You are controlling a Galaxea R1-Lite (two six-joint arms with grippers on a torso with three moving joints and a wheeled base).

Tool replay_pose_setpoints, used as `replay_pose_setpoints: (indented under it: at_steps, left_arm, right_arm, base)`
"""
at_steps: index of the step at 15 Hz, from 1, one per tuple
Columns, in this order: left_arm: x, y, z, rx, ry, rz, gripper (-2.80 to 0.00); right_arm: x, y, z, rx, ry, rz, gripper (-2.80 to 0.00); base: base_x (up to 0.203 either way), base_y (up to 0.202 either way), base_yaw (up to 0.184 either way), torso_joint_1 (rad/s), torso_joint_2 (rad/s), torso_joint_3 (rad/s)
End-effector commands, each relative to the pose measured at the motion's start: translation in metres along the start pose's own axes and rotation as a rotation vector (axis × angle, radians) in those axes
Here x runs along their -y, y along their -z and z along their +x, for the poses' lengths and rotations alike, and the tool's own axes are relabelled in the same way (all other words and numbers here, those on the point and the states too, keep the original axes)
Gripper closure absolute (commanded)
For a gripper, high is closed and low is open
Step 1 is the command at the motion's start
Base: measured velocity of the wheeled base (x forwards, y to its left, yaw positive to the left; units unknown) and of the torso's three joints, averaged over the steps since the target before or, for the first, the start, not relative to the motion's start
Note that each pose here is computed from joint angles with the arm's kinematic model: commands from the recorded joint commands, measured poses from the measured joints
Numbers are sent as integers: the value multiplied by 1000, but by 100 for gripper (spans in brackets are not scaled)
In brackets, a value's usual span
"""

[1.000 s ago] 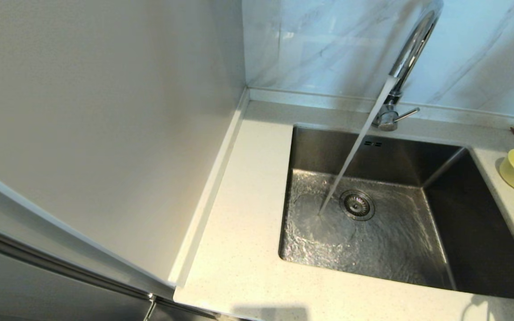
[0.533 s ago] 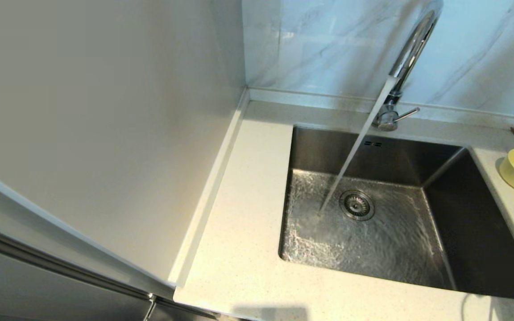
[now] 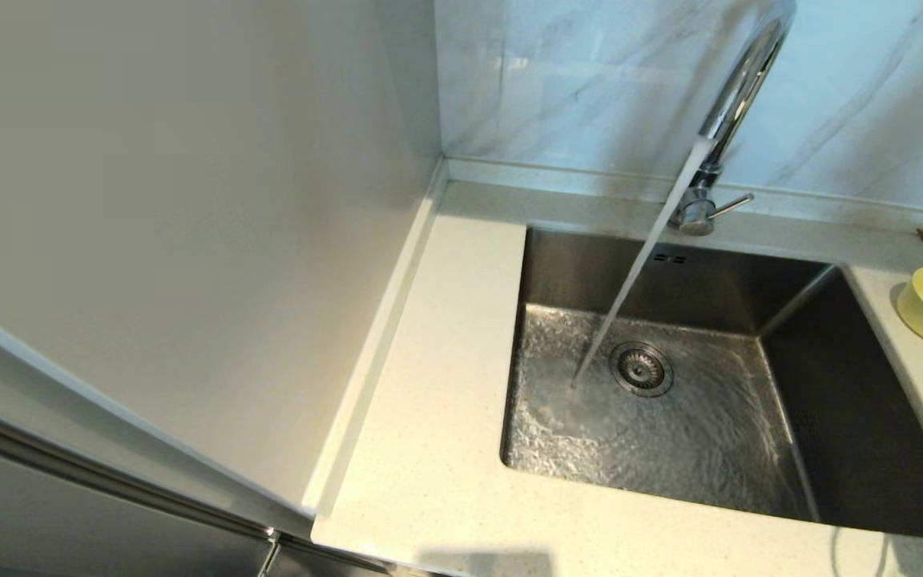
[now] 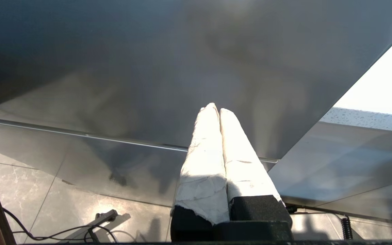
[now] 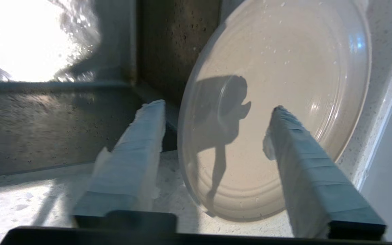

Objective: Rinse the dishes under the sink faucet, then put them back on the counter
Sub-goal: Place the plate on the table, then pick up the chopsticks

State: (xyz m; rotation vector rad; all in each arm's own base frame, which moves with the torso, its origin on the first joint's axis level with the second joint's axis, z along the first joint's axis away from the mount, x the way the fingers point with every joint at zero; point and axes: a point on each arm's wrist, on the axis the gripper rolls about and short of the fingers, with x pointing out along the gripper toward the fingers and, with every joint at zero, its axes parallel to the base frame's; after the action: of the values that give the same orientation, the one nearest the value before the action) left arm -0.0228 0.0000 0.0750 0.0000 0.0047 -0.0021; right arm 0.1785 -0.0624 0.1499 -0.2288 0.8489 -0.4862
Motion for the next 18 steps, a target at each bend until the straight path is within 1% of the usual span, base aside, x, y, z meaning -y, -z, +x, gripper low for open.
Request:
replay_pose_setpoints:
  at_steps: [1, 3, 5, 7, 8, 10, 11, 13, 14, 16, 18]
  left_arm:
    - [0, 0, 0, 0, -1, 0, 0]
    - [0, 0, 0, 0, -1, 0, 0]
    - [0, 0, 0, 0, -1, 0, 0]
    - [0, 0, 0, 0, -1, 0, 0]
    - [0, 0, 0, 0, -1, 0, 0]
    - [0, 0, 0, 0, -1, 0, 0]
    - [0, 0, 0, 0, -1, 0, 0]
    - [0, 0, 0, 0, -1, 0, 0]
    - [0, 0, 0, 0, -1, 0, 0]
    - [0, 0, 0, 0, -1, 0, 0]
    - [0, 0, 0, 0, -1, 0, 0]
  right_arm:
    - [5, -1, -16, 73, -6, 23, -280]
    - [12, 1, -44, 198, -36, 47, -280]
    - [19, 7, -71, 306, -45, 67, -280]
    - [24, 16, -95, 388, -68, 94, -280]
    - [27, 21, -108, 414, -93, 140, -280]
    - [35, 24, -139, 424, -184, 279, -280]
    - [38, 30, -156, 403, -244, 330, -280]
    - [44, 47, -190, 355, -330, 380, -280]
    - [46, 58, -207, 362, -350, 410, -280]
    - [47, 80, -226, 381, -360, 450, -280]
    - [47, 94, -236, 386, -368, 456, -280]
  base:
    - [0, 0, 0, 0, 0, 0]
    - [0, 0, 0, 0, 0, 0]
    - [0, 0, 0, 0, 0, 0]
    - [0, 0, 0, 0, 0, 0]
    - [0, 0, 0, 0, 0, 0]
    - [0, 0, 0, 0, 0, 0]
    - [0, 0, 0, 0, 0, 0]
    - [0, 0, 0, 0, 0, 0]
    - [0, 0, 0, 0, 0, 0]
    - [0, 0, 0, 0, 0, 0]
    - [0, 0, 0, 0, 0, 0]
